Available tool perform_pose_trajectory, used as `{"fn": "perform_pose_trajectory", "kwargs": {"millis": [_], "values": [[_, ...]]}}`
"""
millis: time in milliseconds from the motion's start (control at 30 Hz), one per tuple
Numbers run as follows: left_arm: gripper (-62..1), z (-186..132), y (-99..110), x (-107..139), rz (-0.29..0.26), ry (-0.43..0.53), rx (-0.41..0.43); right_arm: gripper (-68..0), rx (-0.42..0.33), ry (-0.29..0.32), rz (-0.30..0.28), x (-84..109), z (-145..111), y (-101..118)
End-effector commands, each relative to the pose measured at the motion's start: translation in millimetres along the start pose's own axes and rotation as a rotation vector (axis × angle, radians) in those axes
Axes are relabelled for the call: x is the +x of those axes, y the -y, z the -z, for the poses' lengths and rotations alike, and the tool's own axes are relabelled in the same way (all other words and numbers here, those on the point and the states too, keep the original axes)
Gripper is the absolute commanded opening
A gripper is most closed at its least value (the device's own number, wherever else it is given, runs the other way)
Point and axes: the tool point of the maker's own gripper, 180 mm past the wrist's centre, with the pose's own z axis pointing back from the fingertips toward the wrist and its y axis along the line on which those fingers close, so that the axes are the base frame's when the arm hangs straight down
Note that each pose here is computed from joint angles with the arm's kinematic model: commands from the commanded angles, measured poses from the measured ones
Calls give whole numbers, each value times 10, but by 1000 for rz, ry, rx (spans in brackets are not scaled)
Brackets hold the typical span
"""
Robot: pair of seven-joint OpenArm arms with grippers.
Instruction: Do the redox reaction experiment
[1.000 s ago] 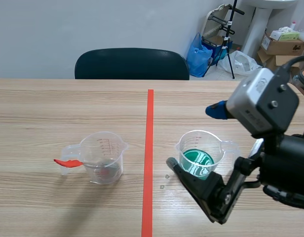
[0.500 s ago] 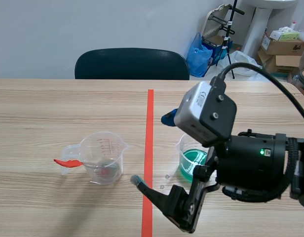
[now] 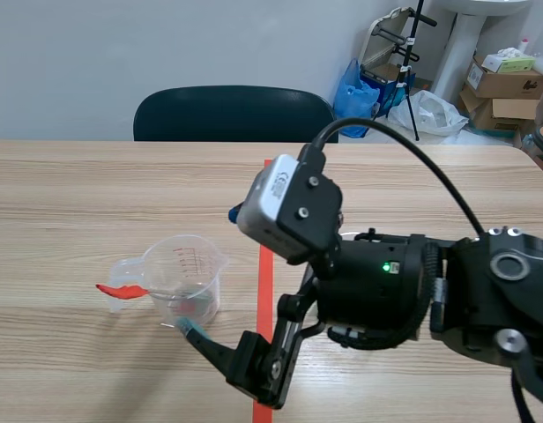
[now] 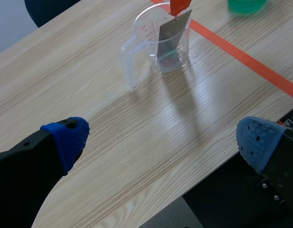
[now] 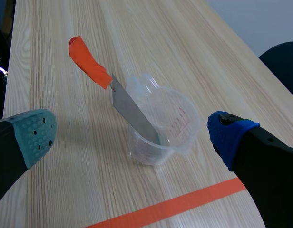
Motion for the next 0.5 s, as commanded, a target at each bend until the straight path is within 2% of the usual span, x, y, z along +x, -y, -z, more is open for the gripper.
{"fn": "perform_pose_trajectory", "kwargs": {"millis": [0,267,467], "values": [[14,7,-20,59,-4,24,8,4,-4,30,-12,83,50,51],[14,6,-21,59,-4,24,8,4,60,44,-43,111,312,-76],[14,6,-21,59,-4,24,9,4,68,54,-49,92,474,-85]]}}
